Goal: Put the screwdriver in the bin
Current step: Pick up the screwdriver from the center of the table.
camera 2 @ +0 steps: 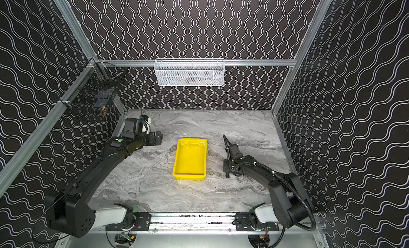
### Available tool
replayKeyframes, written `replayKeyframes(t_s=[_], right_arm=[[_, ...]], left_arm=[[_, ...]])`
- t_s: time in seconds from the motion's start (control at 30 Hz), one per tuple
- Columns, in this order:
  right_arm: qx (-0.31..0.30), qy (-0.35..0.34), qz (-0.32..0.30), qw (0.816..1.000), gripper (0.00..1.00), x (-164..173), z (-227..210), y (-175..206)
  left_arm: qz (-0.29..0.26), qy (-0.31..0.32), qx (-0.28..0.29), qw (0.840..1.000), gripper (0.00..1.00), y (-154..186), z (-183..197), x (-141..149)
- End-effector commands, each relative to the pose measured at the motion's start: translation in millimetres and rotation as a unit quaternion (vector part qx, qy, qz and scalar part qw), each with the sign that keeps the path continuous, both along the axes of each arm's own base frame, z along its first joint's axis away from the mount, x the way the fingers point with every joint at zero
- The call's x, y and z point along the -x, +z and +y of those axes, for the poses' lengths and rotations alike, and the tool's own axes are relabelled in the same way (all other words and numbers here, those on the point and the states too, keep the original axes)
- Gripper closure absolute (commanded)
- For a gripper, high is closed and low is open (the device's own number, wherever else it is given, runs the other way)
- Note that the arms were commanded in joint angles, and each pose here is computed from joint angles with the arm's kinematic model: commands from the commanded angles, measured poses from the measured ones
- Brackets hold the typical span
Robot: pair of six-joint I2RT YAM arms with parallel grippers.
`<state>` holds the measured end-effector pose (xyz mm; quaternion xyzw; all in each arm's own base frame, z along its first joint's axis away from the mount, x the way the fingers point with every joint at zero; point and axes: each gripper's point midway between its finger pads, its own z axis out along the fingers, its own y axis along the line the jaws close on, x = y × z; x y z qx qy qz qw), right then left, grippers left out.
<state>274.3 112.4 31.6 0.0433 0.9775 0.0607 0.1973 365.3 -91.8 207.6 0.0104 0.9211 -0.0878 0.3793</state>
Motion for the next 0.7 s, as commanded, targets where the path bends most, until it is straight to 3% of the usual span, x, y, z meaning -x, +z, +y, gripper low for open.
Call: replayKeyframes(t_s=[0.0, 0.67], right_arm=[[0.009, -0.004, 0.007, 1.000, 0.49, 6.5, 1.3, -2.2], [0.033, 0.004, 0.028, 0.999, 0.71, 10.6, 5.2, -15.9]], left_arm=[[-0.008, -0.002, -0.002, 1.000, 0.01, 5.1, 0.4, -0.8], [0.005, 0.002, -0.007, 1.000, 0.01, -0.4, 1.8, -0.5]])
